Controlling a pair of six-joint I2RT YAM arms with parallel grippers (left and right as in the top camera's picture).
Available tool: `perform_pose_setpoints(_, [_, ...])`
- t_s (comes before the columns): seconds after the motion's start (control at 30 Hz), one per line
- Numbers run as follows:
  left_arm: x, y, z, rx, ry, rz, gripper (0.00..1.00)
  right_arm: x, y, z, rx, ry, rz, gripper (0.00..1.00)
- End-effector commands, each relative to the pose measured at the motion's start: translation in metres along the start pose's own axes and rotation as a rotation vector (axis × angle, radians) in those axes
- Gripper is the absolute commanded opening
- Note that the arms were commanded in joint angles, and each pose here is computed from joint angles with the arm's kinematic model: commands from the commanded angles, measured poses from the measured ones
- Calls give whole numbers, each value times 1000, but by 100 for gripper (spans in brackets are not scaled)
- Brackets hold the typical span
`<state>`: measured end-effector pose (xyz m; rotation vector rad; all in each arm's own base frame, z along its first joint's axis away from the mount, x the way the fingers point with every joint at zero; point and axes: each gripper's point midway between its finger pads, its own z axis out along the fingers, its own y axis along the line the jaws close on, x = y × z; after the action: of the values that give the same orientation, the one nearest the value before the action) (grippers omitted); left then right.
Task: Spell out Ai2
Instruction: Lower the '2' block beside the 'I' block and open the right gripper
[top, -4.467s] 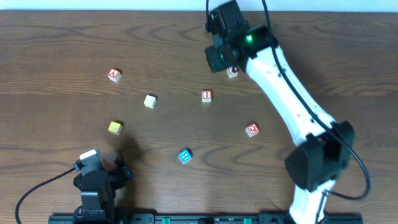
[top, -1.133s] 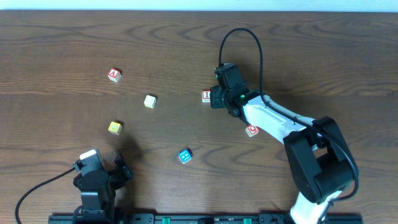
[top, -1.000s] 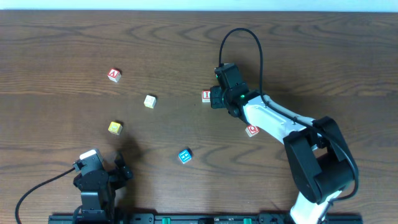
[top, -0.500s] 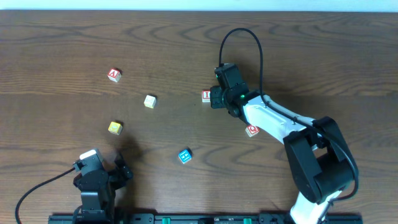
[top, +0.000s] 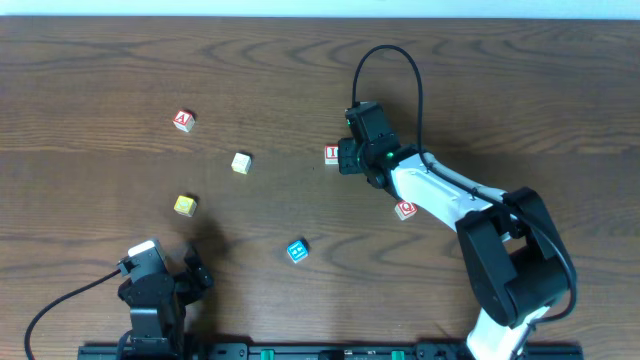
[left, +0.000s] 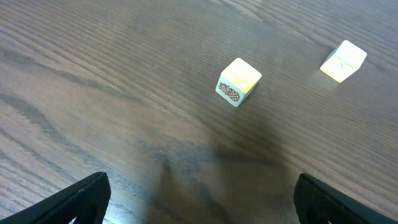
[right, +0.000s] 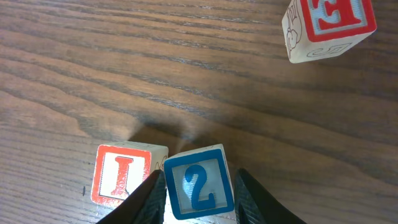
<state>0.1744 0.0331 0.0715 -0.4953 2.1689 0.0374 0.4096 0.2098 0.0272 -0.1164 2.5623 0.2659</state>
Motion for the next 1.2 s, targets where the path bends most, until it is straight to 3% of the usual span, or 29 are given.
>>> perform_pose_setpoints(0.0, [13, 4, 5, -18, 37, 4, 95, 3, 0, 3, 14, -1, 1, 36])
perform_pose_setpoints(0.8, [13, 4, 5, -18, 37, 4, 95, 0, -3, 3, 32, -18, -37, 38])
perform_pose_setpoints(1.17, [13, 4, 5, -18, 37, 4, 96, -18, -8, 1, 69, -89, -41, 33])
